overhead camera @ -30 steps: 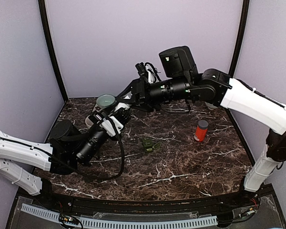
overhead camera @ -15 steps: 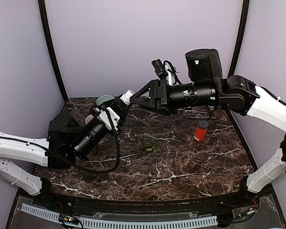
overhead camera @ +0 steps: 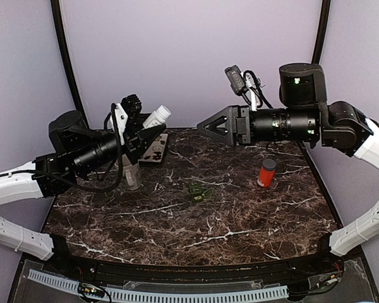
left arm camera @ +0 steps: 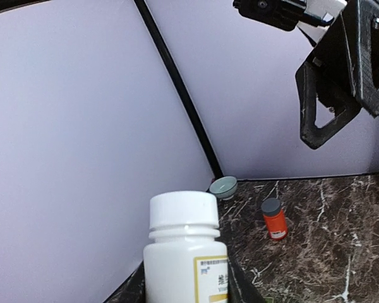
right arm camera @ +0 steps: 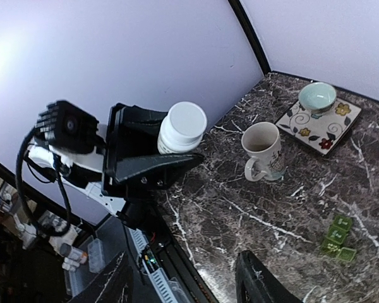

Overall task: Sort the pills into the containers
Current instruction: Screw the lid of the pill bottle onto the pill bottle.

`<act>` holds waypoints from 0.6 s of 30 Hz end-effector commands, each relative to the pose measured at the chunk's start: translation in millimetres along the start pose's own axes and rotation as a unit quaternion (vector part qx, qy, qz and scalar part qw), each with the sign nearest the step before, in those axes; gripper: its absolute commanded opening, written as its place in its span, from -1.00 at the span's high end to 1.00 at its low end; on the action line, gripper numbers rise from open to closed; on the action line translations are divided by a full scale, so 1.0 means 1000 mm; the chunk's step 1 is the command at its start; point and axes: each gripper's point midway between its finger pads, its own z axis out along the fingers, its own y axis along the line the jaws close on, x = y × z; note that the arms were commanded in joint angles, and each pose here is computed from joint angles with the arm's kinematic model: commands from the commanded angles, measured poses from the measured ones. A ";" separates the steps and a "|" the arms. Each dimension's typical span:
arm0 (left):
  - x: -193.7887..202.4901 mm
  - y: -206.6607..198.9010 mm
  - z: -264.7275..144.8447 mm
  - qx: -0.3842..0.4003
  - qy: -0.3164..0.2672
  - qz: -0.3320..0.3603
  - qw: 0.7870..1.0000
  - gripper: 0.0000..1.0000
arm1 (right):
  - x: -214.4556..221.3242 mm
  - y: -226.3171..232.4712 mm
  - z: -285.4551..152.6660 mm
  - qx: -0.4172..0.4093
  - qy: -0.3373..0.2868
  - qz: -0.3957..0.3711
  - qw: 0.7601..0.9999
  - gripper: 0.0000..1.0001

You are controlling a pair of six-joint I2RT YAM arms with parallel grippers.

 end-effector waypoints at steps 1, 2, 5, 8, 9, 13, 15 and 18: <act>-0.012 -0.030 -0.012 0.158 0.003 -0.110 0.981 1.00 | -0.002 -0.007 -0.011 0.024 -0.011 -0.111 0.993 -0.12; -0.014 -0.033 -0.014 0.180 0.004 -0.124 0.976 1.00 | -0.001 -0.007 -0.011 0.024 -0.011 -0.124 0.992 -0.12; -0.022 -0.045 -0.020 0.255 0.004 -0.164 0.953 1.00 | -0.001 -0.006 -0.014 0.020 -0.014 -0.152 0.988 -0.12; -0.024 -0.054 -0.023 0.313 0.012 -0.199 0.929 1.00 | 0.000 -0.006 -0.014 0.020 -0.012 -0.169 0.985 -0.13; -0.025 -0.055 -0.025 0.329 0.014 -0.209 0.921 1.00 | -0.001 -0.006 -0.014 0.020 -0.012 -0.172 0.985 -0.13; -0.033 -0.065 -0.031 0.399 0.011 -0.247 0.883 1.00 | 0.000 0.002 -0.012 0.000 -0.006 -0.183 0.983 -0.13; -0.036 -0.067 -0.030 0.424 0.009 -0.263 0.866 1.00 | 0.001 0.005 -0.010 -0.009 -0.002 -0.185 0.983 -0.13; -0.035 -0.070 -0.030 0.444 0.011 -0.277 0.852 1.00 | 0.005 0.009 -0.005 -0.021 0.008 -0.185 0.982 -0.13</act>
